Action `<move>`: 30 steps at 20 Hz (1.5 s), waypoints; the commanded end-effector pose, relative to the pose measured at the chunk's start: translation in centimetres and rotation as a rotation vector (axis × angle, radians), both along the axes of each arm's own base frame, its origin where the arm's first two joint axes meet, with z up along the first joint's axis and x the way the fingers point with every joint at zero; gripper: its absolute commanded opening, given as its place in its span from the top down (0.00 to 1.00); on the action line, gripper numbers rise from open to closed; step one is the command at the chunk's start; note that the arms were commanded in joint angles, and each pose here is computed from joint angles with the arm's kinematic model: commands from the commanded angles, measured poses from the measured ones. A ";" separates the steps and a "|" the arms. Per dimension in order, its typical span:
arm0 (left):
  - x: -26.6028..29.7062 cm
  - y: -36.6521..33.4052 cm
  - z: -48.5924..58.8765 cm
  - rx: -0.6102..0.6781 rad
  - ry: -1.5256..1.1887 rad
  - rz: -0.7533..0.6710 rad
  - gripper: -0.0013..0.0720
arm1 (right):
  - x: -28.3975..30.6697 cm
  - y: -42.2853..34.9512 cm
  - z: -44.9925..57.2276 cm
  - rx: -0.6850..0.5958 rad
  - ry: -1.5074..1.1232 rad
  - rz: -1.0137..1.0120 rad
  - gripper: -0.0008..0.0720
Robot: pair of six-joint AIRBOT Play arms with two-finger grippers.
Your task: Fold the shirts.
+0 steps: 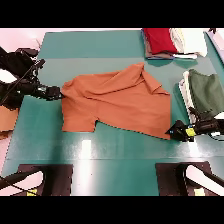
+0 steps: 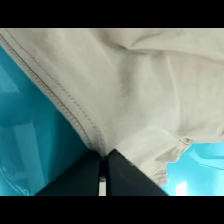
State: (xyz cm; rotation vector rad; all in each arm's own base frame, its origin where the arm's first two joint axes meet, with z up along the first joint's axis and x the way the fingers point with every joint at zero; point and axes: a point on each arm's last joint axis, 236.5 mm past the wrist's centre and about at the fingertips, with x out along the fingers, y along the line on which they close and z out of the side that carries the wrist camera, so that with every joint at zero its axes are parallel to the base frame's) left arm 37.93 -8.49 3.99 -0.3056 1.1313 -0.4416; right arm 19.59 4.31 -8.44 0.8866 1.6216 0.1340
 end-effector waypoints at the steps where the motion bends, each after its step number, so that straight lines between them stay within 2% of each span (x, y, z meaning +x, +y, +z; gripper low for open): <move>1: 0.0 -0.1 0.2 -0.007 -0.001 0.002 0.95 | 0.7 1.6 -0.7 -0.007 -0.042 0.032 0.48; 4: 0.0 -0.1 0.3 -0.007 -0.005 0.003 0.95 | 1.8 3.4 -0.6 -0.049 -0.106 0.141 0.90; 5: 0.0 -0.1 0.7 -0.008 -0.011 0.008 0.95 | 2.5 4.1 0.2 -0.055 -0.138 0.183 0.97; 8: 0.1 -0.1 5.9 -0.004 -0.141 0.027 0.95 | 6.6 5.2 6.2 -0.101 -0.353 0.271 0.97; 12: -2.0 -0.2 23.1 0.010 -0.567 0.058 0.95 | 12.8 4.2 25.0 -0.270 -0.901 0.253 0.97; 15: -8.0 -0.3 38.7 -0.005 -0.982 0.117 0.95 | 11.9 2.2 41.6 -0.433 -1.308 0.154 0.97; 18: -16.1 -0.6 49.4 -0.029 -1.297 0.148 0.95 | 7.7 0.4 52.5 -0.602 -1.544 0.068 0.97; 22: -23.1 -1.1 56.1 -0.047 -1.512 0.155 0.95 | 4.1 -0.8 58.6 -0.783 -1.621 0.045 0.97; 24: -24.1 -0.9 57.4 -0.054 -1.562 0.170 0.95 | 4.0 -1.2 60.1 -0.802 -1.630 0.027 0.97; 27: -19.7 -0.5 54.1 -0.019 -1.400 0.163 0.95 | 6.5 -2.3 58.2 -0.746 -1.554 0.026 0.97; 30: -10.1 -0.4 46.5 0.014 -1.078 0.109 0.95 | 11.6 -4.8 50.5 -0.629 -1.319 0.040 0.97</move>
